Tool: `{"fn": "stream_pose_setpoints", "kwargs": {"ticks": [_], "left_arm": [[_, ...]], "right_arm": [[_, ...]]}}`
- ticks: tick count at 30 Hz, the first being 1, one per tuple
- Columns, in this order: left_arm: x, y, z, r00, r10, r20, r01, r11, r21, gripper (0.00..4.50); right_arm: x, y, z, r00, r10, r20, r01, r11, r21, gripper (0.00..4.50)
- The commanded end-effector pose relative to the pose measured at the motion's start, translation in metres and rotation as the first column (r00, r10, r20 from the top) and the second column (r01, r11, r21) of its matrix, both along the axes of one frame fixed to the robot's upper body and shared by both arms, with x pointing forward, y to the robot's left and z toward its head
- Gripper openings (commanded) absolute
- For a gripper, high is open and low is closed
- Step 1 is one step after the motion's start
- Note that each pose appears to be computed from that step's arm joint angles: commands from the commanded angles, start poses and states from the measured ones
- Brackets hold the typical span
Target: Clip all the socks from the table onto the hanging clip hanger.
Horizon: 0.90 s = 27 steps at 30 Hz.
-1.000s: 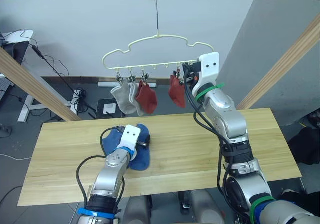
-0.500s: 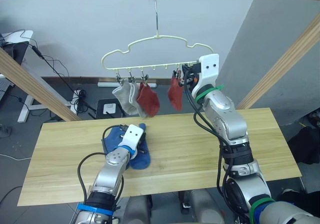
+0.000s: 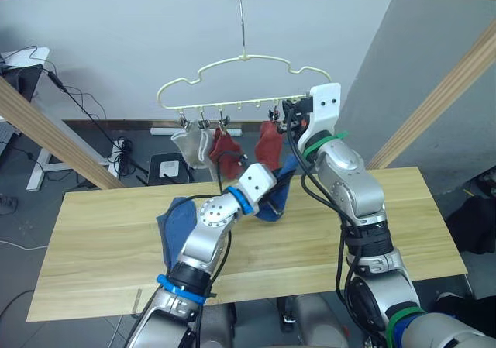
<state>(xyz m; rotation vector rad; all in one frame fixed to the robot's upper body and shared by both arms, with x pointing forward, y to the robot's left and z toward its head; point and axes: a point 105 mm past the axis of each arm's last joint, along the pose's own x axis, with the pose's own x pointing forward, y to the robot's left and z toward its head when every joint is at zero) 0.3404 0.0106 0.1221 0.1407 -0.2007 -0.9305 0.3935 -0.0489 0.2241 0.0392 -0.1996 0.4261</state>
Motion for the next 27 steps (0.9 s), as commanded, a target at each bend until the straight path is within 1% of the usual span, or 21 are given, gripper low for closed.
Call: {"fn": "stream_pose_setpoints", "kwargs": {"ticks": [1,6,14,20,27], "left_arm": [[0.005,-0.005,0.007,0.999,0.002,0.046,-0.001,1.0,-0.024,0.01],[0.014,0.003,0.007,0.996,0.055,0.074,-0.053,0.998,-0.03,0.01],[0.028,0.014,0.014,0.987,0.114,0.115,-0.11,0.993,-0.043,0.01],[0.037,0.011,0.018,0.985,0.13,0.118,-0.126,0.991,-0.04,0.01],[0.041,0.005,0.023,0.984,0.13,0.118,-0.126,0.991,-0.044,0.01]], "right_arm": [[-0.005,0.0,0.015,0.999,0.002,0.044,-0.003,1.0,0.022,0.0],[-0.005,-0.003,0.015,0.999,-0.003,0.042,0.002,1.0,0.02,0.0],[-0.006,-0.002,0.014,0.999,0.003,0.032,-0.003,1.0,0.015,0.0],[-0.007,-0.001,0.011,1.0,0.011,0.018,-0.011,1.0,0.009,0.0],[-0.007,0.001,0.009,1.0,0.018,0.003,-0.018,1.0,0.004,0.0]]}}
